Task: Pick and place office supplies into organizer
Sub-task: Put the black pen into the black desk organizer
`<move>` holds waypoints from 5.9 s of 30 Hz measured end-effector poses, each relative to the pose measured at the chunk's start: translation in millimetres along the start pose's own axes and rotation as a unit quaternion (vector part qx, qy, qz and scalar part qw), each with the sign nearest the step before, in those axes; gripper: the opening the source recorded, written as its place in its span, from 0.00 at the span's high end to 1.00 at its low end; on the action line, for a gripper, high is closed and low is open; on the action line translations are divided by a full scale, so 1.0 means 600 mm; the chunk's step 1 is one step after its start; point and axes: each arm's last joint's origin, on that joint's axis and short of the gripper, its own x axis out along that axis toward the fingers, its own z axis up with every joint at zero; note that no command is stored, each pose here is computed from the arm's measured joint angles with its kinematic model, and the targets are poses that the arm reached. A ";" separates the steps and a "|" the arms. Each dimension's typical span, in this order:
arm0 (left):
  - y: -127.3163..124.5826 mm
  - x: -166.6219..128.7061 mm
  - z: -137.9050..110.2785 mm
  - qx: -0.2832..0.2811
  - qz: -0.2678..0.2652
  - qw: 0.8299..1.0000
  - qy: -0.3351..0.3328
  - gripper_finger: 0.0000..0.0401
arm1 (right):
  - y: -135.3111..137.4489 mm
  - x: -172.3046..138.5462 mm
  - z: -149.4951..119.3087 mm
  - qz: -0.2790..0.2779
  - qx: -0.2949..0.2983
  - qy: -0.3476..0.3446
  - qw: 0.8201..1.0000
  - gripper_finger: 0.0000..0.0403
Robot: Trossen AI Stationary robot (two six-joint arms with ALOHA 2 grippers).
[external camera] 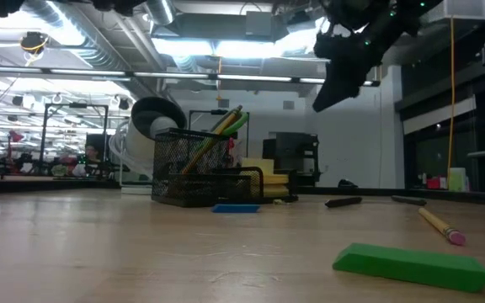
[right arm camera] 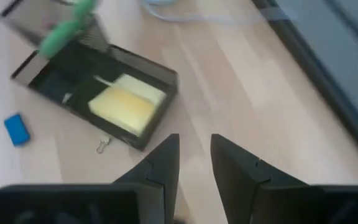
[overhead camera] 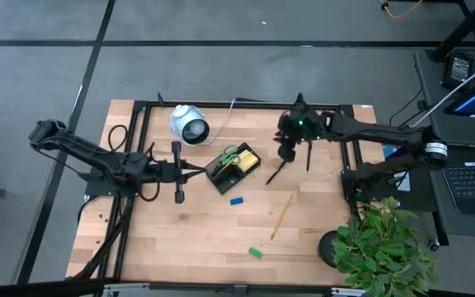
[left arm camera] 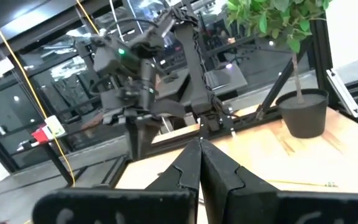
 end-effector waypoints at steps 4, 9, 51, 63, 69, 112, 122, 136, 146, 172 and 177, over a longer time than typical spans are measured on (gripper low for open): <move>0.001 -0.003 -0.001 -0.010 -0.002 1.000 0.005 1.00 | -0.020 -0.015 0.002 -0.020 0.104 0.040 0.994 0.76; -0.001 -0.003 -0.006 -0.003 -0.007 1.000 0.019 1.00 | -0.038 -0.020 -0.008 -0.049 0.179 0.072 0.980 0.76; -0.003 -0.003 -0.010 -0.026 -0.013 0.999 0.030 1.00 | -0.058 0.060 -0.223 -0.220 0.418 0.195 0.859 0.76; -0.003 -0.003 -0.010 -0.026 -0.013 0.999 0.030 1.00 | -0.059 0.070 -0.232 -0.220 0.455 0.158 0.848 0.76; -0.003 -0.003 -0.010 -0.026 -0.013 0.999 0.029 1.00 | -0.059 0.070 -0.232 -0.216 0.434 0.164 0.859 0.76; -0.003 -0.003 -0.010 -0.025 -0.013 0.999 0.030 1.00 | -0.061 0.100 -0.243 -0.205 0.339 0.216 0.892 0.91; -0.003 -0.003 -0.010 -0.024 -0.013 0.999 0.030 1.00 | -0.062 0.101 -0.219 -0.199 0.308 0.212 0.906 0.93; -0.003 -0.003 -0.010 -0.024 -0.013 0.999 0.030 1.00 | -0.060 0.095 -0.142 -0.159 0.269 0.151 0.938 0.93; -0.003 -0.003 -0.010 -0.025 -0.013 0.999 0.030 1.00 | -0.036 0.066 -0.035 -0.115 0.169 0.072 0.976 0.93; 0.000 -0.003 -0.011 -0.022 0.014 0.999 0.040 1.00 | 0.064 -0.006 0.120 0.173 -0.067 -0.163 0.969 0.93; 0.008 -0.009 -0.007 -0.019 0.053 0.998 0.042 1.00 | 0.100 -0.003 0.115 0.253 -0.120 -0.216 0.935 0.93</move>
